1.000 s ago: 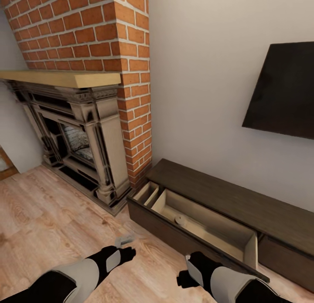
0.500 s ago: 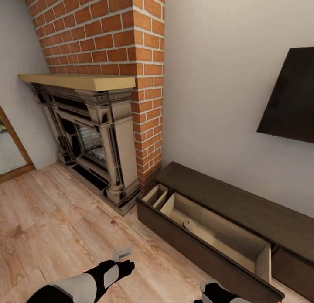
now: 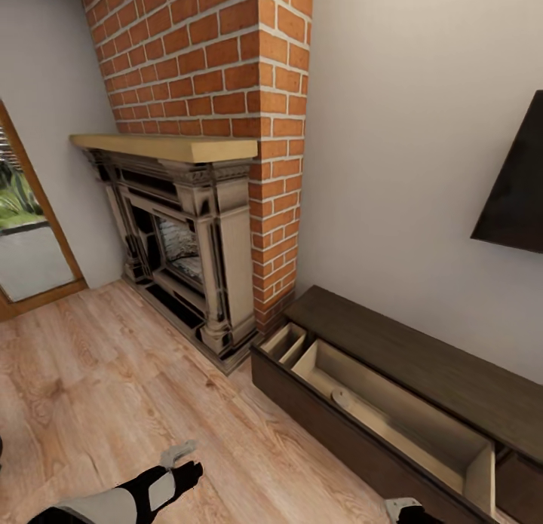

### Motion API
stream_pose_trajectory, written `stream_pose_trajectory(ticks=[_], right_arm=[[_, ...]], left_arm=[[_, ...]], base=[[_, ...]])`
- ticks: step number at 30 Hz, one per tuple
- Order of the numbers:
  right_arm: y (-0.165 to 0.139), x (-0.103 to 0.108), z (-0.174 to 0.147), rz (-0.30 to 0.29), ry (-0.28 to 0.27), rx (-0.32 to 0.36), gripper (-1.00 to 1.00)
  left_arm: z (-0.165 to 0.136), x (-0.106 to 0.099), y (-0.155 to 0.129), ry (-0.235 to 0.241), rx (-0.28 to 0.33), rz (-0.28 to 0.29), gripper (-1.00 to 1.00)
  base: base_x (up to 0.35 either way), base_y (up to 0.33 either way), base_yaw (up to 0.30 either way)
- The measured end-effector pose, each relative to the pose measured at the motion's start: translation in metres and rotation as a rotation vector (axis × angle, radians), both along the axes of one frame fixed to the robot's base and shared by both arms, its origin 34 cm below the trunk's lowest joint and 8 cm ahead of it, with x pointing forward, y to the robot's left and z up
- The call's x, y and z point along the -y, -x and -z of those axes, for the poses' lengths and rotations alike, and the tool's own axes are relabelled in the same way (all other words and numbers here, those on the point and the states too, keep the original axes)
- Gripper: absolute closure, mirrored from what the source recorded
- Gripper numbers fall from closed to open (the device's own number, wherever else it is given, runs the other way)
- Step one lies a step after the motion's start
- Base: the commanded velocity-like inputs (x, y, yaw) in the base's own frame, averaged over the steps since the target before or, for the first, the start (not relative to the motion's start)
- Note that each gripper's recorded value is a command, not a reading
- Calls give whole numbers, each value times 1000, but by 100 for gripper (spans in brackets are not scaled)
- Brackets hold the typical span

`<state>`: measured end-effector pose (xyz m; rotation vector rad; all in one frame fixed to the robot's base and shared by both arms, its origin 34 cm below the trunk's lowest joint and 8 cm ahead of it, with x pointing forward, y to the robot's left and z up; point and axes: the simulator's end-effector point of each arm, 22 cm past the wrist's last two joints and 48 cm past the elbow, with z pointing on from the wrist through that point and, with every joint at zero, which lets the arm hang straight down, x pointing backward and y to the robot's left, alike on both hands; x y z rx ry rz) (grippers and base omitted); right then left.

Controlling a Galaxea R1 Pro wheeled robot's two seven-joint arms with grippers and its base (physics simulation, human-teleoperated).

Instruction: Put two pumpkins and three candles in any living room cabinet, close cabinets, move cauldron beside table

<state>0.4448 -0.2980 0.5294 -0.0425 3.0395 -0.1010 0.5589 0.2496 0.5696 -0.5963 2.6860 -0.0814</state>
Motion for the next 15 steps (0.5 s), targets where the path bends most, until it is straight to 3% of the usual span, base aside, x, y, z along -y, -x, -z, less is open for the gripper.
stream_pose_trajectory(ticks=[6,12,15], right_arm=[[11,8,1,6,-12,-17,-100],[38,15,7,14,-9,-57,-100],[41,8,7,11,-41,-61,-100]], left_arm=[[9,-7,22,-21,12,-17,-100],[7,-10,22,-25,19,-21,-100],[6,-17,21,-32,23,-27,-100]], base=[[0,0,169],[0,0,168],[0,0,167]])
